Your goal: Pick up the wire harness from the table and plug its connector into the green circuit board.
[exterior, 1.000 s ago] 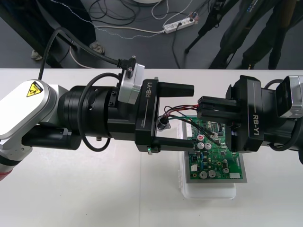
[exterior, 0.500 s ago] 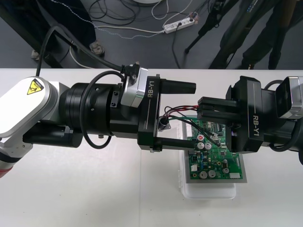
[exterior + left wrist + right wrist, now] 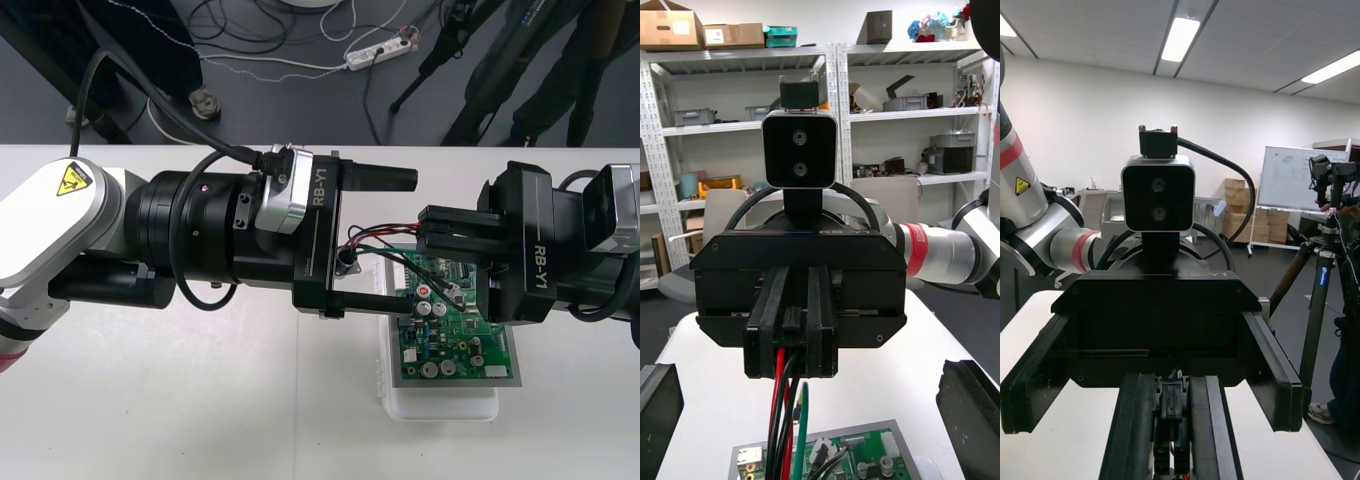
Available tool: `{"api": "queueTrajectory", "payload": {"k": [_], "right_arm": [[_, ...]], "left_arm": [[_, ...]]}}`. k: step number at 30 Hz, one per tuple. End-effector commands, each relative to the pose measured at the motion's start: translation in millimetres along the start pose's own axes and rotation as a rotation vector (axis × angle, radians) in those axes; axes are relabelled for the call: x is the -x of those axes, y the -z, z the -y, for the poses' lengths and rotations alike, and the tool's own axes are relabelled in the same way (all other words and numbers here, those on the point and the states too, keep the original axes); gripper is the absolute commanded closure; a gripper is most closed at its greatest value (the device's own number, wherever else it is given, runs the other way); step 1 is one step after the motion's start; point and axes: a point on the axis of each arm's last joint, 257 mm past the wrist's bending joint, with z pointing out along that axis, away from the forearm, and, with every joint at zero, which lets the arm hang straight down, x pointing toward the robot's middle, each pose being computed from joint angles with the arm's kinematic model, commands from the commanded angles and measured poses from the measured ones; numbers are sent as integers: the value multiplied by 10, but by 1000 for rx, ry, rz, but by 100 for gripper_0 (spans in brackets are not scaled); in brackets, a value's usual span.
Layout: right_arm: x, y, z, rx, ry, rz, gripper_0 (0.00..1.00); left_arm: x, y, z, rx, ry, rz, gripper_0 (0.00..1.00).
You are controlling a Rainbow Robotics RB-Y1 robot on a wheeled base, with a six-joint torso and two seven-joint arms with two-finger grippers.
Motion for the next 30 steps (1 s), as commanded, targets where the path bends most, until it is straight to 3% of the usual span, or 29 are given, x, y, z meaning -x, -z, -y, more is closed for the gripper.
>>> {"api": "queueTrajectory", "payload": {"k": [1, 14, 20, 30], "right_arm": [[121, -87, -100, 18, 40, 35, 100], [131, -91, -132, 30, 40, 39, 100], [134, -89, -138, 33, 38, 41, 100], [144, -90, -150, 37, 39, 44, 100]], "left_arm": [[155, -43, -107, 13, -64, -1, 0], [117, -49, -89, 10, -53, -6, 0], [106, -49, -88, 9, -51, -8, 11], [95, -54, -103, 12, -39, -6, 12]]}}
